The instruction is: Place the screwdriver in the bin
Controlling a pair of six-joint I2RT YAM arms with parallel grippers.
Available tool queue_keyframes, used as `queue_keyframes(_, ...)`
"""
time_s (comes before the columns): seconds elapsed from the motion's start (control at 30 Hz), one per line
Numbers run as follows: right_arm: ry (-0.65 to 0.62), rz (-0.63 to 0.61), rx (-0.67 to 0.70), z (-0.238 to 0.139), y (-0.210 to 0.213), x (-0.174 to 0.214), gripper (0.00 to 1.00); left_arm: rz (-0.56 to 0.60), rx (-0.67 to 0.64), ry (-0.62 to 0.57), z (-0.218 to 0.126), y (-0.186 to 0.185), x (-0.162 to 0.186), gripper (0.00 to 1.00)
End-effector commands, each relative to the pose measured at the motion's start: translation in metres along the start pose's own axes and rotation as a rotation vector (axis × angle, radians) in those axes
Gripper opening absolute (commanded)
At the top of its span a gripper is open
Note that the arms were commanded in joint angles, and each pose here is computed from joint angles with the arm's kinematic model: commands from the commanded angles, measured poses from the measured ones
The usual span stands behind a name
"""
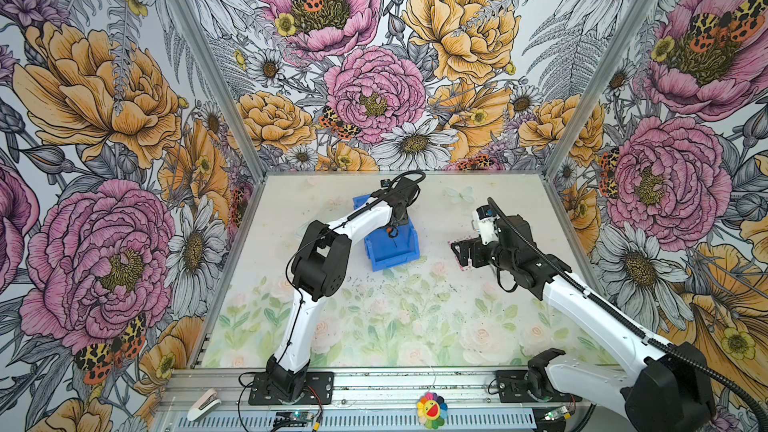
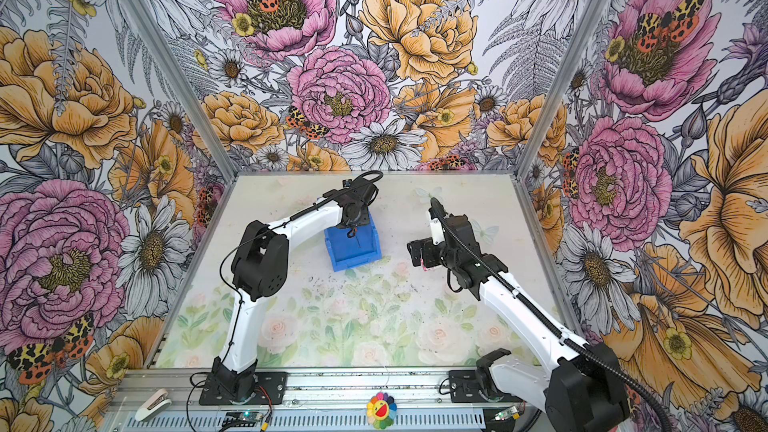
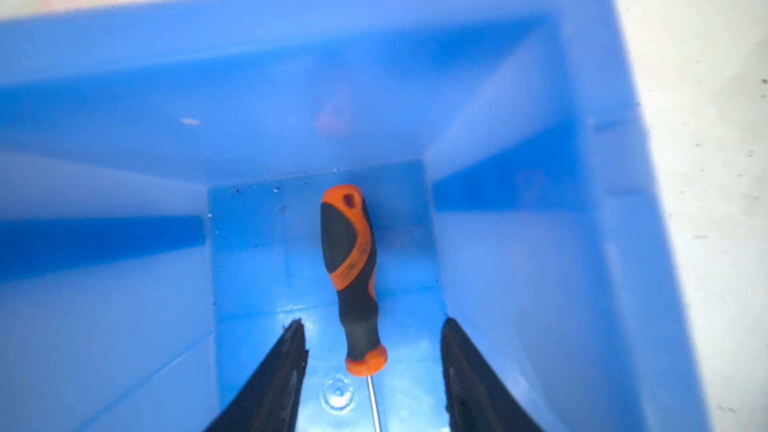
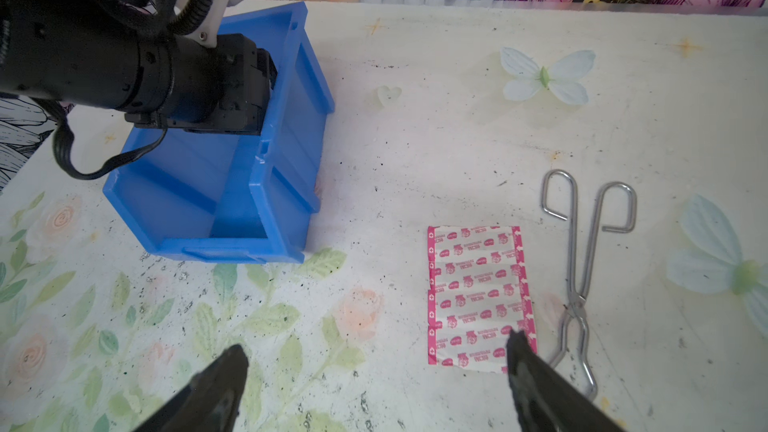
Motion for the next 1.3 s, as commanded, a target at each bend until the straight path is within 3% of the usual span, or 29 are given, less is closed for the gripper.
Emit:
queue_keyframes(0.0, -0.052, 0.006, -0.002, -0.009, 0.0, -0.01, 0.98, 0.005, 0.057, -0.109, -0.051, -0.005, -0.018, 0.64)
queue_keyframes(0.1, -0.059, 0.008, 0.0, -0.012, 0.0, -0.01, 0.98, 0.02, 0.065, -0.145, -0.075, -0.001, -0.016, 0.73)
queue_keyframes(0.27, -0.068, 0.013, -0.003, -0.016, 0.001, -0.007, 0.99, 0.027, 0.067, -0.189, -0.112, 0.015, -0.005, 0.98)
queue_keyframes(0.57, -0.067, 0.022, 0.043, -0.015, -0.003, -0.007, 1.0, 0.073, 0.077, -0.273, -0.172, 0.061, 0.016, 0.99)
queue_keyframes(0.87, -0.105, 0.088, 0.185, -0.025, -0.016, -0.012, 0.99, 0.082, -0.021, -0.401, -0.189, 0.137, 0.033, 0.99)
queue_keyframes(1.27, -0.104, 0.205, 0.415, -0.028, -0.037, -0.003, 0.99, -0.204, 0.007, -0.525, -0.17, 0.257, 0.04, 0.99)
Point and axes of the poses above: each gripper's point midway between its finger pads, its own z axis out along the fingers, its own y axis along the line the jaws close on, x = y × z, the point moved 9 cm from there along -z, back along the fingers, and after that the axes turned 9 degrees about -z, right-handed, at the moved point
